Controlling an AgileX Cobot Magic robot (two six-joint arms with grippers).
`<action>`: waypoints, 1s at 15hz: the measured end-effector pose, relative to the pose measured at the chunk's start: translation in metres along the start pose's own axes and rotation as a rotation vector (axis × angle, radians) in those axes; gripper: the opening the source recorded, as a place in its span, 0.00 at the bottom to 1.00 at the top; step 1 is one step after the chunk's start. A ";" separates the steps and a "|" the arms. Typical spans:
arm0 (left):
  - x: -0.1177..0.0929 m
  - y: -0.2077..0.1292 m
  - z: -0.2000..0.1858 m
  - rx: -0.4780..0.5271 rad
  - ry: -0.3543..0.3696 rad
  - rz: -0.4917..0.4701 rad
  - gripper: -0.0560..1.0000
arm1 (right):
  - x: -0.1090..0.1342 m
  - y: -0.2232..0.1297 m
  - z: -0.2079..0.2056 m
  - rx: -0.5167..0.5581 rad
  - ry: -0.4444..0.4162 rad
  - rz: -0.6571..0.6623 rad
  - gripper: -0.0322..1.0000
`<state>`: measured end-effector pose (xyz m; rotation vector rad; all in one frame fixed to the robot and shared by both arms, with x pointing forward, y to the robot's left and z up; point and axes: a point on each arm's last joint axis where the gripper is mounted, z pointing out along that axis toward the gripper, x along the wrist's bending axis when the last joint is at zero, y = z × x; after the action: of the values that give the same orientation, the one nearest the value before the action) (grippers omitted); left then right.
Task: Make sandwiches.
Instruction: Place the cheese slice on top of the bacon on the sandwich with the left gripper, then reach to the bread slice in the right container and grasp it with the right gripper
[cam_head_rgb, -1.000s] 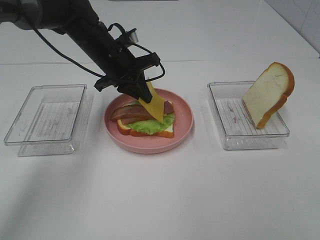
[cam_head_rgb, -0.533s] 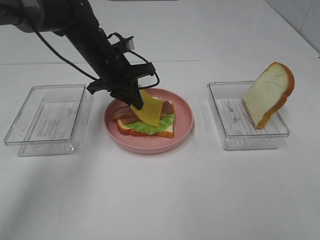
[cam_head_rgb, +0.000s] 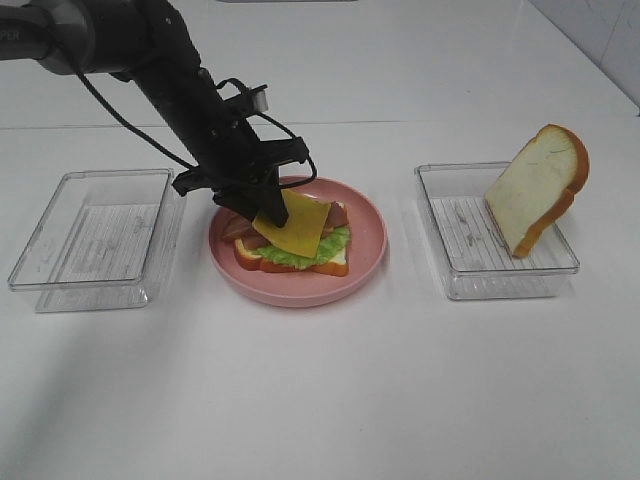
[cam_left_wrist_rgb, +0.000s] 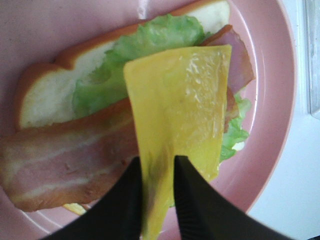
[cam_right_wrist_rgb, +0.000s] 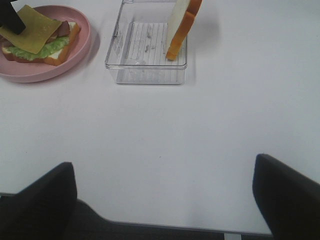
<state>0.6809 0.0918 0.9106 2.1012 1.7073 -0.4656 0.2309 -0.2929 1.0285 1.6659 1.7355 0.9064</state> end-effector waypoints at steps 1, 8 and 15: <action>-0.001 0.000 -0.001 0.002 -0.001 0.001 0.48 | 0.000 0.000 0.000 0.000 0.000 0.000 0.92; -0.019 -0.006 -0.058 -0.014 0.118 0.066 0.85 | 0.000 0.000 0.000 0.000 0.000 0.000 0.92; 0.004 -0.006 -0.200 -0.303 0.505 0.128 0.85 | 0.000 0.000 0.000 0.000 0.000 0.000 0.92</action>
<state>0.6777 0.1957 1.0821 2.1931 1.7403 0.3752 0.2309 -0.2929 1.0285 1.6659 1.7355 0.9064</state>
